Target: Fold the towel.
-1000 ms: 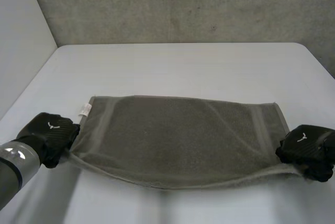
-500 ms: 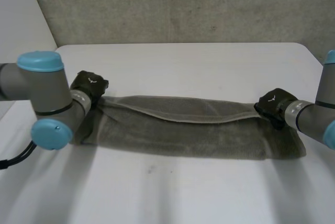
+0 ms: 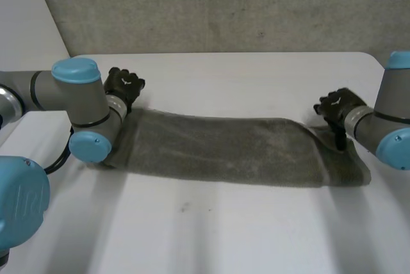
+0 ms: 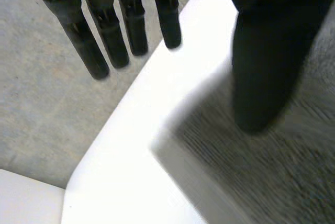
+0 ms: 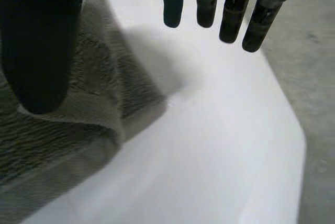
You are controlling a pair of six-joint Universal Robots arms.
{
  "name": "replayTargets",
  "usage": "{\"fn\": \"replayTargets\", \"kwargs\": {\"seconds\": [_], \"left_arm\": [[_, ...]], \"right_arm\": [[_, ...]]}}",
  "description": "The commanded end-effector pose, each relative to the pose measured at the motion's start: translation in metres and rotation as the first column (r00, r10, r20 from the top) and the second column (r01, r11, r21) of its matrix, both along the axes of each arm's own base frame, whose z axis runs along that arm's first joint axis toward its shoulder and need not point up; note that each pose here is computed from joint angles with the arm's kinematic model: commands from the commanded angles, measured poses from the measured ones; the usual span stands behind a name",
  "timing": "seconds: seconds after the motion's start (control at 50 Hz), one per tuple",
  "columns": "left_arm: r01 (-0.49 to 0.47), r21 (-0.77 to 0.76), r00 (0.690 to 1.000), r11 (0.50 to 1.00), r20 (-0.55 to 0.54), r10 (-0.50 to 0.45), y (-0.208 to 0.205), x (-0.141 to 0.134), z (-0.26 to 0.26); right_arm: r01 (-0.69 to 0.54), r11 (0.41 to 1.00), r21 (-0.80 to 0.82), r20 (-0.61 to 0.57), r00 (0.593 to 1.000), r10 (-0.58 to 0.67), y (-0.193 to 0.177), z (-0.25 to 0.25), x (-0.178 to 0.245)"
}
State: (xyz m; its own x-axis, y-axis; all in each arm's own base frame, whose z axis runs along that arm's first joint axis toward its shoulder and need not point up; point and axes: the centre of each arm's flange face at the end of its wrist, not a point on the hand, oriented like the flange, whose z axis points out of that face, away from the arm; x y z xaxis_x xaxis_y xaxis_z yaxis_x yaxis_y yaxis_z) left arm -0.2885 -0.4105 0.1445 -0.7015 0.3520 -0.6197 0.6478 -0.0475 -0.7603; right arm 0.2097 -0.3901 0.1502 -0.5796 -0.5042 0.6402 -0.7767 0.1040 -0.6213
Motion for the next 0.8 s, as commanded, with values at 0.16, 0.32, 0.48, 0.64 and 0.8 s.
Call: {"fn": "replayTargets", "kwargs": {"seconds": [0.16,0.32,0.48,0.64,0.8], "left_arm": [[0.016,-0.131,0.998,0.991,-0.066,-0.025,0.01,-0.009,0.07],[-0.074,-0.097,0.984,0.993,-0.168,0.057,0.027,0.021,0.105],[-0.121,0.033,0.919,0.992,-0.374,0.125,0.069,0.049,0.12],[-0.123,0.118,0.859,0.985,-0.485,0.165,0.094,0.065,0.109],[-0.087,0.096,0.828,0.992,-0.547,0.125,0.108,0.066,0.091]], "right_arm": [[0.146,0.936,-0.321,0.248,0.966,-0.066,-0.007,0.1,-0.008],[0.171,0.927,-0.334,0.354,0.934,-0.045,0.024,0.126,-0.012],[0.135,0.989,-0.067,0.322,0.941,-0.107,0.07,0.08,-0.032],[0.093,0.987,0.133,0.305,0.944,-0.13,0.105,0.026,-0.04],[0.084,0.991,0.104,0.219,0.97,-0.105,0.108,-0.015,-0.049]]}}
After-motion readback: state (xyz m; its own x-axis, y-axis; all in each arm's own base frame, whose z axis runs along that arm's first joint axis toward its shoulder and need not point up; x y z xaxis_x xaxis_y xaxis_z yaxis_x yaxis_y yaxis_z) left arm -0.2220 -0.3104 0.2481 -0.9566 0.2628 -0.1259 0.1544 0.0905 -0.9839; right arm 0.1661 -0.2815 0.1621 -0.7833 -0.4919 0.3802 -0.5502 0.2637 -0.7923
